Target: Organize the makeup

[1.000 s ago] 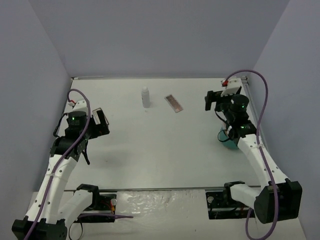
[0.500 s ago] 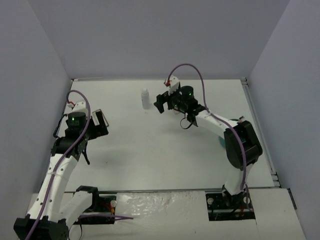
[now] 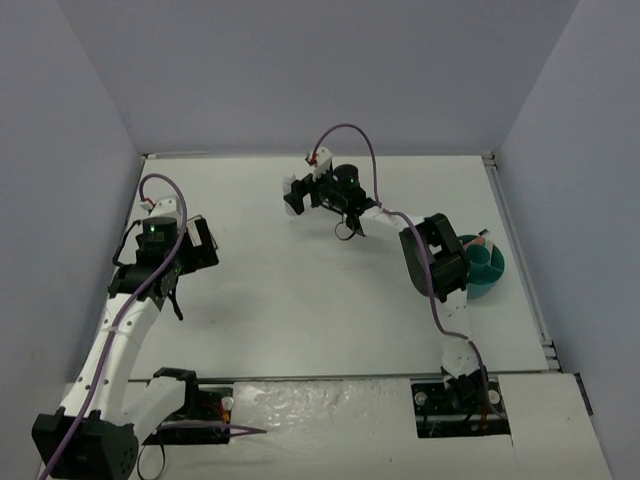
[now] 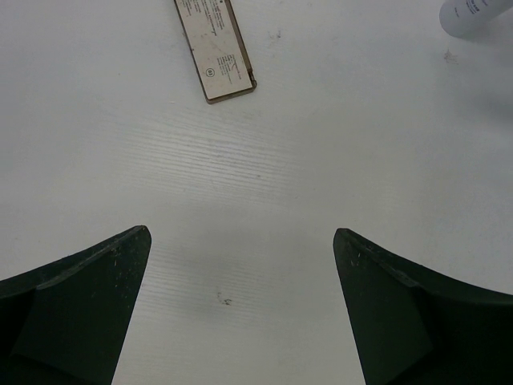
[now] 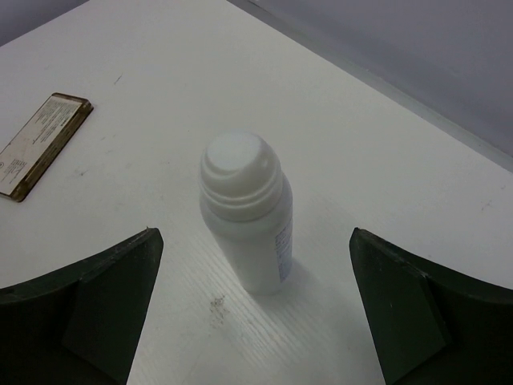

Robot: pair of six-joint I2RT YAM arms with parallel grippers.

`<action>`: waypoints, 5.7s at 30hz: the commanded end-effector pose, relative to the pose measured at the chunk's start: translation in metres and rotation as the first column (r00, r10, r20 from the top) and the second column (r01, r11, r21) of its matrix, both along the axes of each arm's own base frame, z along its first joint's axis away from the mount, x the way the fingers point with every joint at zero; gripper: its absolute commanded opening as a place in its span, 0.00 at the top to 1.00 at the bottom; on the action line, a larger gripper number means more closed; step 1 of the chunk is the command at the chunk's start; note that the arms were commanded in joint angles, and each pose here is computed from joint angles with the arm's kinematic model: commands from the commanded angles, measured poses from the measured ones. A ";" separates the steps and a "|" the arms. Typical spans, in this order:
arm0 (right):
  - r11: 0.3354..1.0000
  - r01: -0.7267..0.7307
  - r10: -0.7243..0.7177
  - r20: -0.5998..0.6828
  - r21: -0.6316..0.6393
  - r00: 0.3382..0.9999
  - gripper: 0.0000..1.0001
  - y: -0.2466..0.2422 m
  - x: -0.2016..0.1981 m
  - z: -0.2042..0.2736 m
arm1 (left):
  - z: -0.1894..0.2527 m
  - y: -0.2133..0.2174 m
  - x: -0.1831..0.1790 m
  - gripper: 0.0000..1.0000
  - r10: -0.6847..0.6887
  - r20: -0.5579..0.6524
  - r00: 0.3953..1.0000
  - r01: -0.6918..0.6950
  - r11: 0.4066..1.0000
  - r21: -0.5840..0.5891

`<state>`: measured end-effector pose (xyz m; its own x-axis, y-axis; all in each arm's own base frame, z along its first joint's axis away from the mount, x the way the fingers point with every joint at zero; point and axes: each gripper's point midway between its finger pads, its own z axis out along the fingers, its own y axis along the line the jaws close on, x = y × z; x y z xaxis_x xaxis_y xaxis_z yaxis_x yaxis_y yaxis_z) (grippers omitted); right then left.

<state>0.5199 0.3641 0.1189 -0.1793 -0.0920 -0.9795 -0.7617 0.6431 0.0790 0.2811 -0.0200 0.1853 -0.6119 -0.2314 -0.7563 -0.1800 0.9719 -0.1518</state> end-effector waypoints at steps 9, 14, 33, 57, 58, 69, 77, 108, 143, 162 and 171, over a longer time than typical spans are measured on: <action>0.993 -0.048 0.029 0.166 0.111 0.986 0.09 0.037 0.030 0.045 | 0.016 0.006 0.013 0.03 0.016 0.061 0.998 -0.018 1.000 0.023; 0.992 -0.053 0.031 0.177 0.117 0.984 0.31 0.039 0.031 0.048 | 0.017 0.007 0.012 0.03 0.020 0.063 0.998 -0.021 0.999 0.025; 0.986 -0.044 -0.007 0.298 0.163 0.955 1.00 -0.001 -0.018 0.159 | 0.024 0.006 0.009 0.03 0.020 0.089 0.996 -0.022 1.000 0.018; 0.528 0.826 -0.847 0.195 0.198 0.495 1.00 -0.382 -0.167 0.219 | 0.018 0.005 0.009 0.03 0.033 0.061 0.998 -0.033 0.999 0.000; 0.497 0.843 -0.867 0.166 0.207 0.471 1.00 -0.391 -0.169 0.215 | 0.018 0.005 0.009 0.03 0.033 0.062 0.998 -0.033 0.999 0.000; 0.336 0.927 -0.940 0.003 0.167 0.340 1.00 -0.436 -0.174 0.173 | 0.020 0.006 0.007 0.03 0.035 0.070 0.997 -0.035 0.999 0.003; 0.296 0.948 -0.953 -0.037 0.112 0.302 1.00 -0.442 -0.182 0.152 | 0.023 0.003 0.007 0.03 0.026 0.079 0.997 -0.025 1.000 -0.009; 0.278 0.956 -0.958 -0.041 0.093 0.282 0.99 -0.458 -0.177 0.092 | 0.025 0.003 0.005 0.03 0.024 0.089 0.996 -0.023 1.000 -0.015; 0.502 0.832 -0.854 -0.021 0.235 0.521 0.00 -0.406 -0.181 0.202 | -0.003 0.011 0.015 0.03 0.101 -0.042 0.994 -0.101 0.995 0.011; 0.701 0.667 -0.700 0.064 0.252 0.711 0.00 -0.324 -0.197 0.219 | -0.096 0.030 0.137 0.03 0.210 -0.455 0.865 -0.215 0.976 0.040; 0.718 0.656 -0.685 0.074 0.233 0.724 0.00 -0.317 -0.199 0.214 | -0.127 0.055 0.151 0.03 0.253 -0.500 0.829 -0.282 0.959 0.018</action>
